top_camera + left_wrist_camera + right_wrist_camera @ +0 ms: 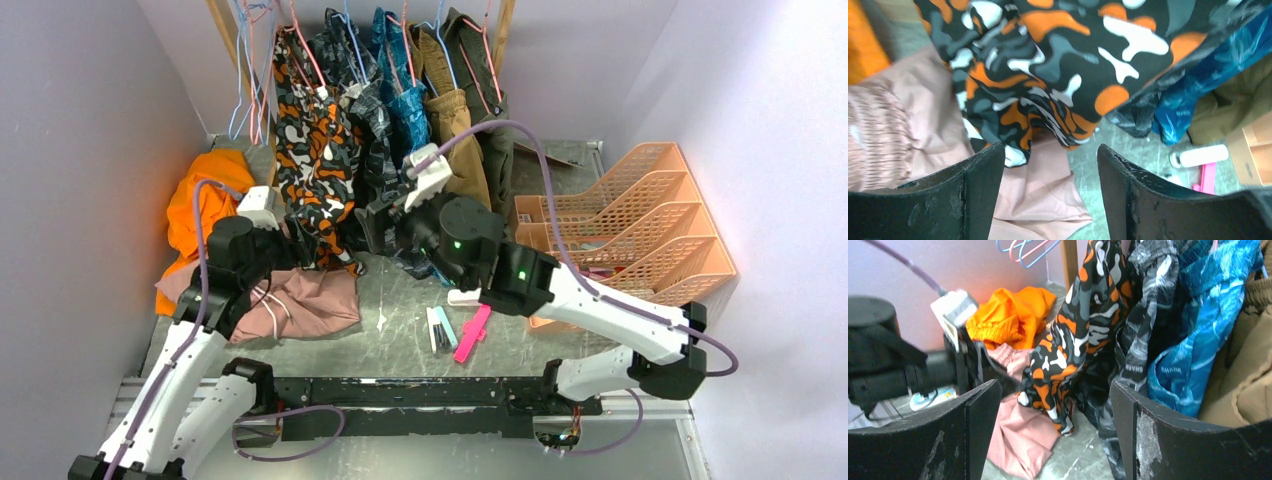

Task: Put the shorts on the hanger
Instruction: Adjust the hanger on the clothesline.

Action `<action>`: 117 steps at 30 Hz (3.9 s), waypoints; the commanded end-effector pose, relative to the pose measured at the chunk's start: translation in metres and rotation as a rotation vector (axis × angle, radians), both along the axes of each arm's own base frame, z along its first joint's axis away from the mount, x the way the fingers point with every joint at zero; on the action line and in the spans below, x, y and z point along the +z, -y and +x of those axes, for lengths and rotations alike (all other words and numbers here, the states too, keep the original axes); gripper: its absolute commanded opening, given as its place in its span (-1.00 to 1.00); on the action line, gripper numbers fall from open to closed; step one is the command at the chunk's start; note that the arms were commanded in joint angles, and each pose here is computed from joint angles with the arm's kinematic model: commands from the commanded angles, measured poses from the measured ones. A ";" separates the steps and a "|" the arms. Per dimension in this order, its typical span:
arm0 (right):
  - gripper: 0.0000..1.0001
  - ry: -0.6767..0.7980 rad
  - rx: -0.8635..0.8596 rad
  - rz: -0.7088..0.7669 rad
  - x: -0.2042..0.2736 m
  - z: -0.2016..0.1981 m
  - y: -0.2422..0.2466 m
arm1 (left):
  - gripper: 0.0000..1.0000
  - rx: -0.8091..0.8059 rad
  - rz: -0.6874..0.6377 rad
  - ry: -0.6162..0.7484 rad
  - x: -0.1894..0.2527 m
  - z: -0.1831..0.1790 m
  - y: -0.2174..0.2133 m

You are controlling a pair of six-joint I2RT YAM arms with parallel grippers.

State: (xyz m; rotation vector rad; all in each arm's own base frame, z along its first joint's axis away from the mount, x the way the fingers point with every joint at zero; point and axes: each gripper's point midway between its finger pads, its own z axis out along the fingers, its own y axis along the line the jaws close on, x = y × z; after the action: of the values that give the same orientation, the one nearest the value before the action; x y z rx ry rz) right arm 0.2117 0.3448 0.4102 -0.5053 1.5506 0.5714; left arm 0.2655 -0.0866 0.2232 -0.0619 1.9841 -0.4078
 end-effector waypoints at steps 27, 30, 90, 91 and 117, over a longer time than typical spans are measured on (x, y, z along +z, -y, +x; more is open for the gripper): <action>0.73 -0.038 -0.043 0.016 -0.027 0.003 0.041 | -0.82 -0.281 -0.321 0.189 0.013 0.060 0.088; 0.73 -0.040 -0.038 0.002 -0.031 0.002 0.041 | -0.19 -0.248 -0.334 -0.044 -0.047 0.045 0.088; 0.77 -0.018 -0.109 -0.068 -0.041 -0.010 0.108 | 0.29 0.075 -0.220 0.458 0.264 0.235 0.051; 0.77 -0.017 -0.110 -0.070 -0.042 -0.010 0.108 | 0.29 0.065 -0.217 0.470 0.264 0.235 0.052; 0.78 -0.004 -0.140 -0.105 -0.050 -0.005 0.110 | -0.86 -0.287 -0.189 0.731 0.308 0.222 0.098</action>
State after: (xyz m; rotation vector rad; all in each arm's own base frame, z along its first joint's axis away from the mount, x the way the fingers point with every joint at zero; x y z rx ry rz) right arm 0.2050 0.2378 0.3588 -0.4769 1.6205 0.3990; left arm 0.5000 -0.1785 0.4971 0.1188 1.3590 -0.6721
